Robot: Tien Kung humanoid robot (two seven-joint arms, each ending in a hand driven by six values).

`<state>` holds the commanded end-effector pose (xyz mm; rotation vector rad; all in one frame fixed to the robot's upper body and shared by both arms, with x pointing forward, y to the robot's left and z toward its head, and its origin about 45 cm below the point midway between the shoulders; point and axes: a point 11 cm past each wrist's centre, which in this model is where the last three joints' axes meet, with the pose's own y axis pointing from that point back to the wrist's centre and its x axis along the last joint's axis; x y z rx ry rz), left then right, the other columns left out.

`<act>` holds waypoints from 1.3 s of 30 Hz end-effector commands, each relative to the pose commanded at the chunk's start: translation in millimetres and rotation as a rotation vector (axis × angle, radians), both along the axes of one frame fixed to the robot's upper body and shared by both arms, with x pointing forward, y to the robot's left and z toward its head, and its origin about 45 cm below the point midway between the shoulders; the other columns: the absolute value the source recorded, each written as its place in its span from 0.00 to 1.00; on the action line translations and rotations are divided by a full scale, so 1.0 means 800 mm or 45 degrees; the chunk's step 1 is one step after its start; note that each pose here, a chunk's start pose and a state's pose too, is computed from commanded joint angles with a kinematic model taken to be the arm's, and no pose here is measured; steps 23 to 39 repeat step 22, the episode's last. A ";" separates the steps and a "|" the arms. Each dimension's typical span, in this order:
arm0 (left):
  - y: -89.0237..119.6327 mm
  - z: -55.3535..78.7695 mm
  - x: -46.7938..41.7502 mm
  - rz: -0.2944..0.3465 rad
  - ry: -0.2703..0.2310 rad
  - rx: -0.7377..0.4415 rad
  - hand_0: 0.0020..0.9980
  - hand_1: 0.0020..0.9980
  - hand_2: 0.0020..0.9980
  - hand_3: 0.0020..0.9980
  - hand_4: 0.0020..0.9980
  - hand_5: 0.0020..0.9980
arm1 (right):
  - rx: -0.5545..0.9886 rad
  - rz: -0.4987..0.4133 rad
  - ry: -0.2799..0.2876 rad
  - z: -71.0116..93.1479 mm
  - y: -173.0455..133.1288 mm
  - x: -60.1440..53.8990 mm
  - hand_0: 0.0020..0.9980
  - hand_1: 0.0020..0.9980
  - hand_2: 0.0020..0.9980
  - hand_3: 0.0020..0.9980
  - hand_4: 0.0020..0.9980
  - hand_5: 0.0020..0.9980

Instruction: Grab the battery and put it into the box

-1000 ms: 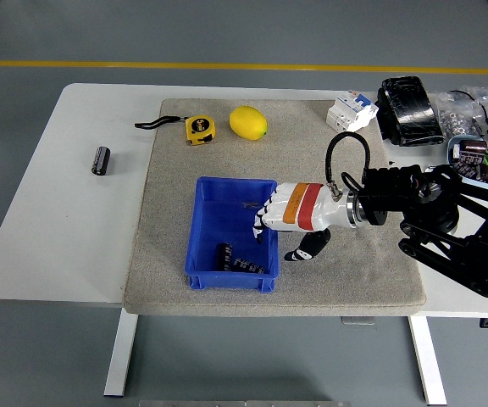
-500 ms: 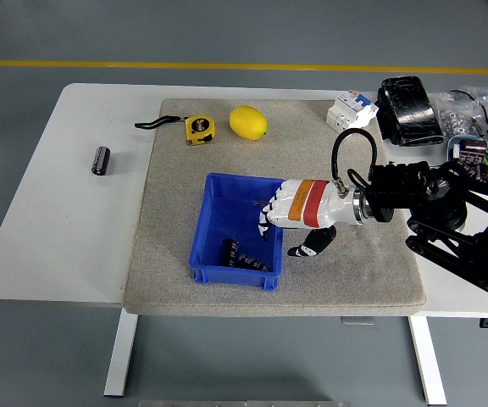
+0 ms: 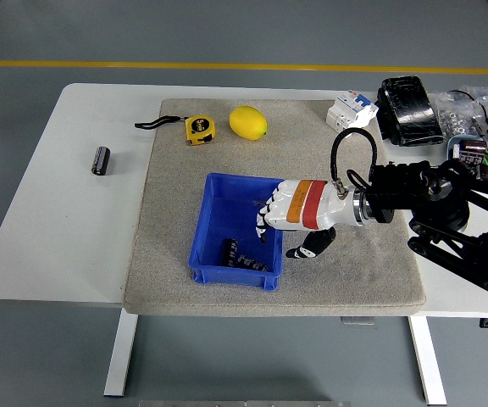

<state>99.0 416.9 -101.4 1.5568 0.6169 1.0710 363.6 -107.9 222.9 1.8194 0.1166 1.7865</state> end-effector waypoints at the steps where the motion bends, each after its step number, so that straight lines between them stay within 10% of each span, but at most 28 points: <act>1: 0.000 0.000 0.000 0.000 0.001 0.000 0.75 0.71 0.71 0.57 0.61 0.53 | -0.001 0.003 0.002 0.000 0.000 -0.001 0.57 0.61 0.72 0.63 0.74 0.15; 39: 0.001 0.000 -0.002 0.006 0.001 0.001 0.75 0.71 0.71 0.57 0.61 0.53 | -0.006 0.031 0.040 -0.006 -0.004 -0.023 0.57 0.61 0.72 0.63 0.75 0.16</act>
